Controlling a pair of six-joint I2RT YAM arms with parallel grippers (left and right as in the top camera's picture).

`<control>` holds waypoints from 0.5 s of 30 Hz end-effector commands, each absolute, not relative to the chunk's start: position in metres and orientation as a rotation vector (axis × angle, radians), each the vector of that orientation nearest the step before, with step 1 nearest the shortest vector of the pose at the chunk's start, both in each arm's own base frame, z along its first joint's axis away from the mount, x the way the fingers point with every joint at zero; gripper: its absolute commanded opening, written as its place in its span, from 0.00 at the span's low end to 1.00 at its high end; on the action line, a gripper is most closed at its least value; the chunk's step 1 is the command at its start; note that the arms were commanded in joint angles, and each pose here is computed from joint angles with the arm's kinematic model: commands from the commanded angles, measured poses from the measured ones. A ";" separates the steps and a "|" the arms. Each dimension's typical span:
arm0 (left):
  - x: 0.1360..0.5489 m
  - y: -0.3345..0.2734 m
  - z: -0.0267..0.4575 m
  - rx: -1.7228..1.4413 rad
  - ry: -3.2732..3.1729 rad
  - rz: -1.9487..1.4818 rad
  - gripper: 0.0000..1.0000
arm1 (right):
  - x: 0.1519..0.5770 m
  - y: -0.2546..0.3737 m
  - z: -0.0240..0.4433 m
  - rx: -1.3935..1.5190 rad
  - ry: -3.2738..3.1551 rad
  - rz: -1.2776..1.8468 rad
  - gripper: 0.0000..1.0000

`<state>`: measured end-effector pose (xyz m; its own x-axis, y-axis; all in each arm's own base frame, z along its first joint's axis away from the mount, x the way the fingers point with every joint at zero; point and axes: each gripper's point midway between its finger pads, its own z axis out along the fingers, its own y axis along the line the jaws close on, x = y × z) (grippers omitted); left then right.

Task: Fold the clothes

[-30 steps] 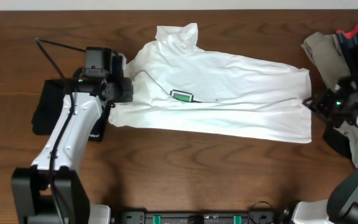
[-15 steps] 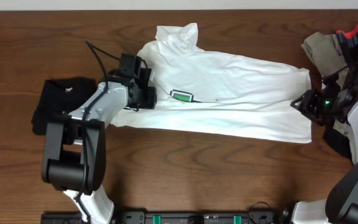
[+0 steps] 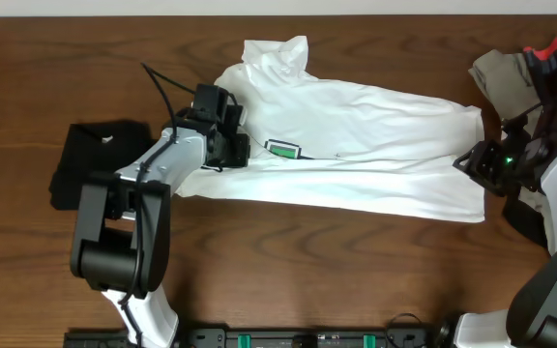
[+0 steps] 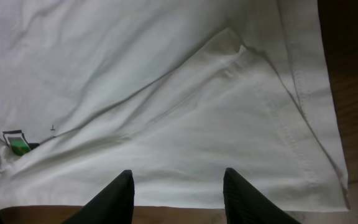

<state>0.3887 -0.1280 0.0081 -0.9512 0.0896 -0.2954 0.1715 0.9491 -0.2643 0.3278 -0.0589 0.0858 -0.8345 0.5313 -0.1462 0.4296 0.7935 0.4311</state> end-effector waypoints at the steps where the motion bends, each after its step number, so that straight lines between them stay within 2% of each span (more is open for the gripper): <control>1: 0.389 -0.133 0.007 0.212 2.823 -0.434 0.06 | 0.333 -0.058 0.094 0.697 2.708 0.548 0.45; 11: 0.390 -0.134 0.036 0.196 2.779 -0.441 0.08 | 0.333 -0.058 0.094 0.696 2.707 0.548 0.45; 13: 0.384 -0.132 0.039 0.157 2.802 -0.446 0.33 | 0.333 -0.059 0.094 0.696 2.707 0.547 0.45; 15: 0.380 -0.131 0.037 0.117 2.827 -0.449 0.41 | 0.333 -0.059 0.094 0.695 2.706 0.547 0.45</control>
<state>0.3766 -0.1288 0.0220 -0.9598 0.0788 -0.2692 0.1547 0.9493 -0.2736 0.3279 -0.0594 0.0856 -0.8343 0.5311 -0.1480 0.4299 0.7947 0.4285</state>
